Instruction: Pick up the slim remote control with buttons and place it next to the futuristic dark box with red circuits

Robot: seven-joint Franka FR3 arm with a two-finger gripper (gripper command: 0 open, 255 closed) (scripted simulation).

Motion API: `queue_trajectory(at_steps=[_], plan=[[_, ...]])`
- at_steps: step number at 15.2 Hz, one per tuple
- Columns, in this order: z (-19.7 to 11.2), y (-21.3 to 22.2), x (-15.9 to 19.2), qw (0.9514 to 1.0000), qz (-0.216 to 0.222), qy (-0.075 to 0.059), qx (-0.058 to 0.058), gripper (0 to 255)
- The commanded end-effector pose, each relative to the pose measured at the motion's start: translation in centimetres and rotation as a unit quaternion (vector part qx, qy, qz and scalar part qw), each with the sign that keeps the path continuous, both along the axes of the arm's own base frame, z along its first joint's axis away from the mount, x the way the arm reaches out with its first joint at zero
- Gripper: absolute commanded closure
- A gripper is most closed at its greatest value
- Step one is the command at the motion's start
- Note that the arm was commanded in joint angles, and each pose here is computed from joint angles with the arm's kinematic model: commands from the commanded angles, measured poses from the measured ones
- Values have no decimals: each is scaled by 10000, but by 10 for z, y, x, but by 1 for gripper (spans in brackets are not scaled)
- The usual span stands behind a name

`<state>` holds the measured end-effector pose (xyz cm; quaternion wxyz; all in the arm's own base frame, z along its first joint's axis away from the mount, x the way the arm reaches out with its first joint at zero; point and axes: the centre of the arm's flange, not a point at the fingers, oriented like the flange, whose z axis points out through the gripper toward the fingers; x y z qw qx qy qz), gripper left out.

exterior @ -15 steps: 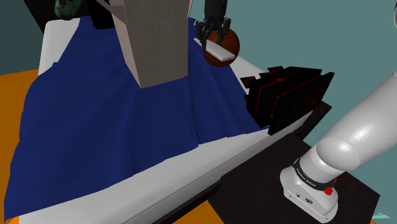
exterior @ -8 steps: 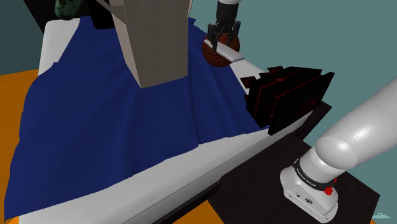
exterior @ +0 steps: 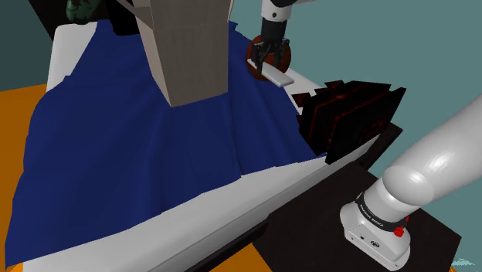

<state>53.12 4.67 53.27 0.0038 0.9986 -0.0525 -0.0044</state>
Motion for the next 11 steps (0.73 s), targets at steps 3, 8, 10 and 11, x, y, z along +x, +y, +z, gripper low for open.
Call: queue_trajectory(at_steps=[3, 8, 10, 11], plan=[[-22, 0, 1, 10000, 1, -4, 0, 255], [-49, 0, 1, 10000, 1, -4, 0, 255], [-59, 0, 1, 10000, 1, -4, 0, 255], [-64, 0, 1, 10000, 1, -4, 0, 255]])
